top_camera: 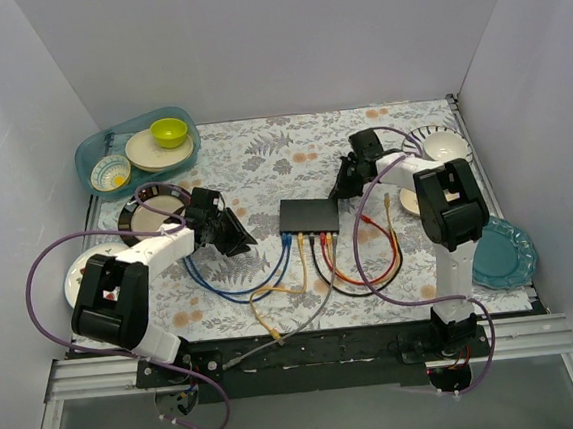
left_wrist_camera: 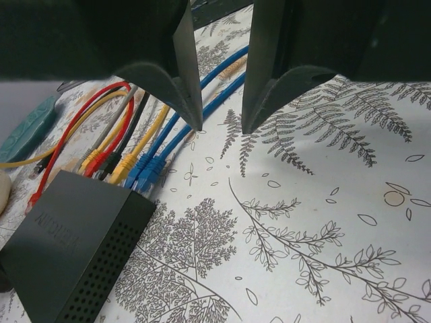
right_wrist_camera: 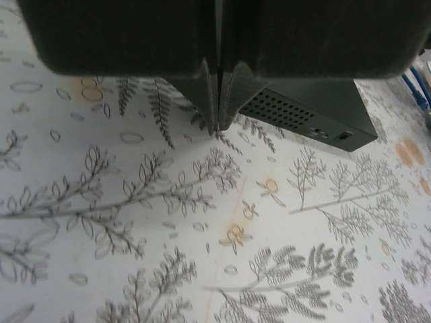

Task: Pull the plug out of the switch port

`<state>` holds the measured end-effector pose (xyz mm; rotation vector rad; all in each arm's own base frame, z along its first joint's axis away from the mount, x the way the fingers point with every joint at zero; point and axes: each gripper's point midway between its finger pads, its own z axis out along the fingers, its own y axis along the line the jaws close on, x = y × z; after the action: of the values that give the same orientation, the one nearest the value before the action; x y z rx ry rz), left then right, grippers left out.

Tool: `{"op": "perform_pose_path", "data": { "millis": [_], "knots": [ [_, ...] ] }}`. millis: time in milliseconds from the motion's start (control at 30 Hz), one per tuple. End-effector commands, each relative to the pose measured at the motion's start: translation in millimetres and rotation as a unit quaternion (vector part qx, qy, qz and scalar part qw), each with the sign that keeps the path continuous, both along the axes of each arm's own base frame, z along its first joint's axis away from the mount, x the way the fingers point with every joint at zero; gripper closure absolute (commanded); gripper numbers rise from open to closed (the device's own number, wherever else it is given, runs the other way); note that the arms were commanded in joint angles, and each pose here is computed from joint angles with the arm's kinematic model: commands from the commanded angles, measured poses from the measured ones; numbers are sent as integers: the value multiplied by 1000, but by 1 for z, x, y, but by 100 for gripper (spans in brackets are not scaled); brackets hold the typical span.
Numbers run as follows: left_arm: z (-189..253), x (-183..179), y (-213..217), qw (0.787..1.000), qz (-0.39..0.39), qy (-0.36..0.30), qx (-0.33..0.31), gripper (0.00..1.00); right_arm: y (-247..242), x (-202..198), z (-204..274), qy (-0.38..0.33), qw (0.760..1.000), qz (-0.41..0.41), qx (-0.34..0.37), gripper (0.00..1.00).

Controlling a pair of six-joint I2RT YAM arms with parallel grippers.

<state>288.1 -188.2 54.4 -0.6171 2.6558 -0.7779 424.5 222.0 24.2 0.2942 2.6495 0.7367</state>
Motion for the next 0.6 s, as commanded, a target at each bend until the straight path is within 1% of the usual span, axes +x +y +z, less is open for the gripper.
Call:
{"op": "perform_pose_path", "data": {
  "millis": [0,100,133,167,200,233,267,300,333,367,400,433,467,500,567],
  "knots": [
    [10,-4,-1,1000,-13,-15,-7,70,1,-16,18,-7,1000,17,6,99],
    [14,-1,0,1000,-11,-23,-7,68,-3,-21,28,-11,1000,15,0,99],
    [16,0,0,1000,-10,-25,-8,62,-6,-21,34,-18,1000,12,-4,99],
    [18,1,0,1000,-8,-29,-7,56,-13,-17,40,-34,999,-2,-23,99],
    [23,2,1,999,-5,-37,-7,36,-16,-15,66,-73,997,-6,-25,99],
    [26,3,2,999,-2,-41,-7,27,-14,-15,82,-102,994,-3,-32,99],
    [29,5,4,999,6,-46,-4,16,-14,-12,99,-140,989,5,-44,99],
    [36,6,4,998,9,-56,-7,2,-19,-11,129,-184,981,-3,-60,97],
    [39,7,4,998,11,-61,-9,2,-6,-18,144,-209,976,17,-61,92],
    [42,8,3,998,15,-63,-12,2,-5,-20,154,-232,969,29,-79,74],
    [45,8,2,998,14,-66,-18,2,1,-27,168,-249,965,41,-74,62],
    [49,8,1,997,18,-71,-24,2,11,-38,168,-248,964,61,-68,49],
    [52,10,0,996,21,-76,-30,2,13,-43,167,-244,966,64,-64,24],
    [56,8,-4,996,20,-75,-45,2,23,-57,169,-222,972,79,-25,7],
    [62,10,-11,994,9,-85,-68,2,26,-73,161,-201,975,98,0,2]
  ]
}}
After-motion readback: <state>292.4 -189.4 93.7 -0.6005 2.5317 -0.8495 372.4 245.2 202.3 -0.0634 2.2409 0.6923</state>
